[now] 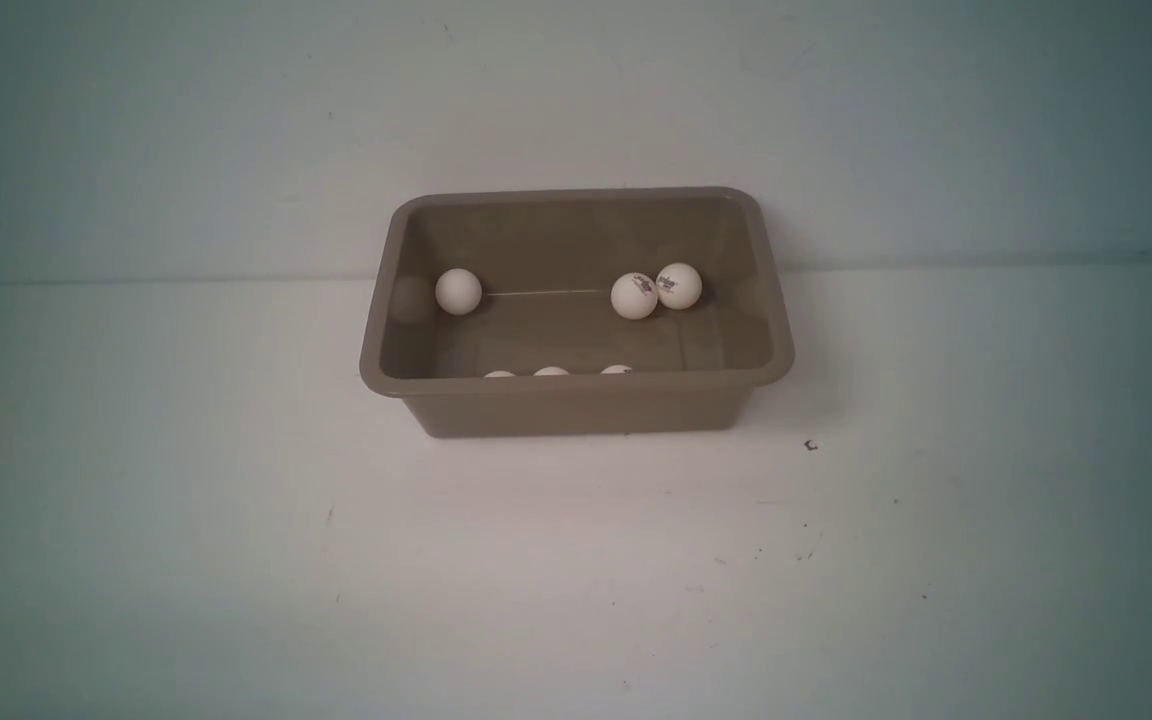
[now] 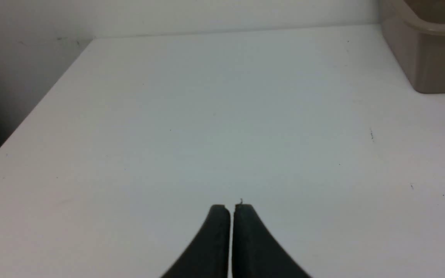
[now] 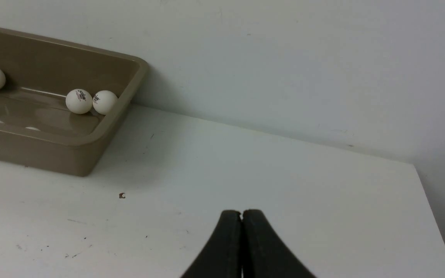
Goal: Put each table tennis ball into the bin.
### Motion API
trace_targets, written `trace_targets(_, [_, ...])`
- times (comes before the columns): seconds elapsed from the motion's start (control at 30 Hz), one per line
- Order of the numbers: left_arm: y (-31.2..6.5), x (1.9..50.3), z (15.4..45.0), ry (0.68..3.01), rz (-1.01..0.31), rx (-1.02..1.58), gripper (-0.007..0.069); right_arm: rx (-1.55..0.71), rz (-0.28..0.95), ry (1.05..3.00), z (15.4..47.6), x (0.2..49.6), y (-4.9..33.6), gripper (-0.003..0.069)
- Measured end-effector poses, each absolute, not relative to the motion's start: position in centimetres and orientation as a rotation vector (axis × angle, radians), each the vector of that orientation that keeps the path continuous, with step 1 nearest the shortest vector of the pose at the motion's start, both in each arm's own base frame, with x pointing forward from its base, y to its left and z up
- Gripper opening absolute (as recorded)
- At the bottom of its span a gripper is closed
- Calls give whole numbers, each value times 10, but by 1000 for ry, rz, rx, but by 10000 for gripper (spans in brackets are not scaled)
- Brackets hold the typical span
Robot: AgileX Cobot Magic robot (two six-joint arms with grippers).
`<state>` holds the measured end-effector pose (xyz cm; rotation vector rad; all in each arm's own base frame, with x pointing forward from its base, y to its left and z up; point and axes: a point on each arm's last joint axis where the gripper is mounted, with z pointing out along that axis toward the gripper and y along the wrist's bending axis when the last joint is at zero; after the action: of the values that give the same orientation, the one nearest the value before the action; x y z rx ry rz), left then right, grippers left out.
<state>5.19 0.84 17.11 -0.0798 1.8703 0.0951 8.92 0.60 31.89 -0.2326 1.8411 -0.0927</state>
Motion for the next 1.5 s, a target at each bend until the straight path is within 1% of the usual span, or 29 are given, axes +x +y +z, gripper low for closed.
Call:
trace_targets(0.37, [8,52,171,1871,95,-80,-4,-232,-93,1841,319,89,6,-18])
trace_targets(0.43, [8,52,171,1872,94,-83,-4,-204,-96,1847,319,89,4,-18])
trace_targets(0.5, [8,52,171,1872,94,-83,-4,-84,-63,1873,317,89,1,-18])
trace_targets(0.57, [8,52,171,1872,94,-83,-4,88,-5,1899,315,87,-4,-18])
trace_targets(0.6, [8,52,171,1872,93,-84,-4,107,0,1903,314,87,-5,-18])
trace_targets(0.63, [8,52,171,1872,93,-84,-4,194,26,1912,311,84,-7,-18])
trace_targets(0.7, [8,52,171,1872,93,-84,-4,307,47,1912,301,78,-11,-18])
trace_targets(0.77, [8,52,171,1872,93,-85,-4,343,45,1902,286,72,-12,-18])
trace_targets(0.8, [8,52,171,1872,93,-85,-4,346,41,1882,271,67,-12,-18])
trace_targets(0.83, [8,52,171,1872,93,-85,-4,346,40,1885,269,67,-12,-18])
trace_targets(0.87, [8,52,171,1872,93,-85,-4,330,38,1835,254,63,-12,-18])
trace_targets(0.9, [8,52,171,1872,93,-85,-4,330,38,1835,254,63,-12,-18])
trace_targets(1.0, [8,52,171,1872,93,-85,-4,290,48,1724,226,59,-10,-18])
trace_targets(1.03, [8,52,171,1872,93,-85,-4,288,49,1724,225,60,-10,-18])
trace_targets(1.1, [8,52,171,1872,92,-85,-4,268,58,1688,214,59,-9,-18])
trace_targets(1.2, [8,52,171,1872,92,-85,-4,250,52,1691,196,60,-8,-18])
trace_targets(1.27, [8,52,171,1872,92,-85,-4,239,41,1694,188,59,-8,-18])
trace_targets(1.4, [8,52,171,1872,92,-85,-4,225,10,1690,186,56,-9,-18])
trace_targets(1.5, [8,52,171,1872,92,-85,-4,230,-21,1735,182,55,-11,-18])
